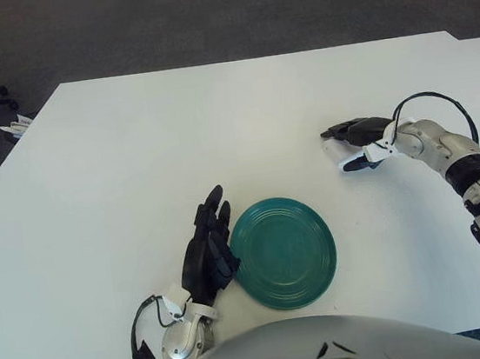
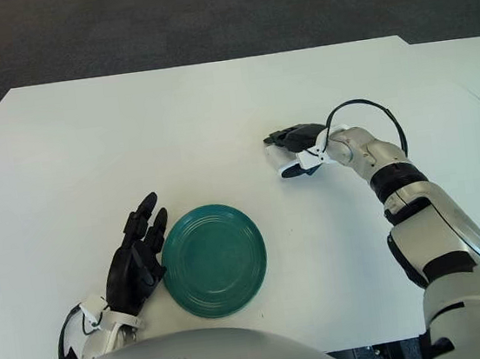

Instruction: Put the charger into the plate.

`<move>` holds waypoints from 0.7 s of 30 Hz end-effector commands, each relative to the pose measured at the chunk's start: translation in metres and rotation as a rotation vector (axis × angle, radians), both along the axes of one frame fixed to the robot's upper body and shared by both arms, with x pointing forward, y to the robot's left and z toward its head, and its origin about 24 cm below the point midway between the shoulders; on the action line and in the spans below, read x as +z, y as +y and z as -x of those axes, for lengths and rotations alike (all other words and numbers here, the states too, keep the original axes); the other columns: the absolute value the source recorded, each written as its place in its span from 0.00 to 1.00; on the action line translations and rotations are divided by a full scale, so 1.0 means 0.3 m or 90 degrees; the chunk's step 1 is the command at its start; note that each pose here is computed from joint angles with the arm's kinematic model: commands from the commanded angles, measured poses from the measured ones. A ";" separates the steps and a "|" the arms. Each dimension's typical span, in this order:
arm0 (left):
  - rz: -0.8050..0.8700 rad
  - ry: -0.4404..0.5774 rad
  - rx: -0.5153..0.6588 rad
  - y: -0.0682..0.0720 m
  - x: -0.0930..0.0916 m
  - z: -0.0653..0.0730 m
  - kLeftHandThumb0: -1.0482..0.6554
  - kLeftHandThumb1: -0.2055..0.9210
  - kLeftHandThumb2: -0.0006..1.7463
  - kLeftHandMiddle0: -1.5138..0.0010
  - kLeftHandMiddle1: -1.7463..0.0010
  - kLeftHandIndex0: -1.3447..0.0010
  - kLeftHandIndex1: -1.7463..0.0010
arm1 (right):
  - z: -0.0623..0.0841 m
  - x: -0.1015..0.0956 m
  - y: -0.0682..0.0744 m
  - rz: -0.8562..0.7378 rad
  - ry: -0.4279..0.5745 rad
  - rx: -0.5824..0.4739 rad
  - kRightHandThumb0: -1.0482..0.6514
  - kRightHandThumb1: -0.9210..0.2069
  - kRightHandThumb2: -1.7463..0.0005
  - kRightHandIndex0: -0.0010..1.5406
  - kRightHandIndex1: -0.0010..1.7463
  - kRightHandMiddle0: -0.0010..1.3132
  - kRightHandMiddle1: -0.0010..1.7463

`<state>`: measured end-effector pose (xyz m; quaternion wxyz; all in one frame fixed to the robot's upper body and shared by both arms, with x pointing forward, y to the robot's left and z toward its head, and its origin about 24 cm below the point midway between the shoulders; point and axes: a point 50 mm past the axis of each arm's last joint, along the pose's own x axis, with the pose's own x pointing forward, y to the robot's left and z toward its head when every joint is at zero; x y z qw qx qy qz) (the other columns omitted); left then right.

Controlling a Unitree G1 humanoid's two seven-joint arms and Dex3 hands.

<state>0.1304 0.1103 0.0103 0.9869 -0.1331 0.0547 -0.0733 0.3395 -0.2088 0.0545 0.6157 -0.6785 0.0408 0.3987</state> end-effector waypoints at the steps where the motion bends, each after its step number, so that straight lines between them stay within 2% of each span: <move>1: -0.005 0.017 0.004 -0.001 -0.005 0.009 0.01 1.00 0.61 0.86 1.00 1.00 0.71 | 0.029 -0.051 -0.013 0.032 0.047 0.005 0.01 0.00 0.64 0.12 0.01 0.00 0.20; 5: 0.000 0.016 0.005 -0.003 -0.001 0.009 0.01 1.00 0.61 0.86 1.00 1.00 0.71 | 0.034 -0.056 -0.012 0.017 0.035 0.005 0.02 0.00 0.66 0.18 0.02 0.00 0.26; 6: 0.003 0.017 0.004 -0.003 -0.001 0.010 0.01 1.00 0.61 0.86 1.00 1.00 0.71 | 0.036 -0.058 -0.012 0.009 0.029 0.003 0.04 0.00 0.68 0.21 0.05 0.00 0.32; 7: 0.006 0.018 0.005 -0.004 -0.001 0.010 0.01 1.00 0.61 0.85 1.00 1.00 0.71 | 0.037 -0.060 -0.012 -0.001 0.022 -0.001 0.06 0.00 0.71 0.21 0.16 0.00 0.43; 9: 0.009 0.020 0.006 -0.004 -0.002 0.010 0.01 1.00 0.61 0.85 1.00 1.00 0.72 | 0.040 -0.064 -0.012 -0.021 0.012 -0.010 0.14 0.00 0.77 0.21 0.61 0.00 0.69; 10: 0.010 0.021 0.007 -0.004 -0.002 0.010 0.01 1.00 0.61 0.85 1.00 1.00 0.72 | 0.042 -0.066 -0.013 -0.031 0.007 -0.014 0.16 0.01 0.80 0.24 0.75 0.01 0.79; 11: 0.012 0.023 0.008 -0.004 -0.003 0.010 0.01 1.00 0.61 0.85 1.00 1.00 0.72 | 0.044 -0.067 -0.012 -0.044 -0.001 -0.017 0.17 0.02 0.81 0.25 0.80 0.01 0.82; 12: 0.013 0.023 0.009 -0.004 -0.003 0.010 0.00 1.00 0.61 0.85 1.00 1.00 0.72 | 0.045 -0.067 -0.012 -0.052 -0.007 -0.018 0.20 0.03 0.83 0.28 0.87 0.05 0.89; 14: 0.013 0.024 0.012 -0.002 -0.004 0.008 0.00 1.00 0.60 0.85 1.00 1.00 0.71 | 0.046 -0.068 -0.008 -0.066 -0.027 -0.018 0.24 0.05 0.85 0.32 0.93 0.12 0.94; 15: 0.014 0.024 0.013 -0.001 -0.004 0.008 0.01 1.00 0.60 0.85 1.00 1.00 0.71 | 0.046 -0.069 -0.006 -0.069 -0.033 -0.018 0.29 0.13 0.73 0.35 0.96 0.21 0.94; 18: 0.015 0.025 0.015 0.000 -0.003 0.008 0.01 1.00 0.60 0.85 1.00 1.00 0.71 | 0.047 -0.071 -0.005 -0.078 -0.054 -0.021 0.35 0.26 0.55 0.39 0.99 0.31 0.95; 21: 0.018 0.026 0.017 0.002 -0.004 0.007 0.01 1.00 0.60 0.85 1.00 1.00 0.71 | 0.048 -0.077 -0.001 -0.086 -0.076 -0.025 0.36 0.33 0.46 0.43 1.00 0.35 0.97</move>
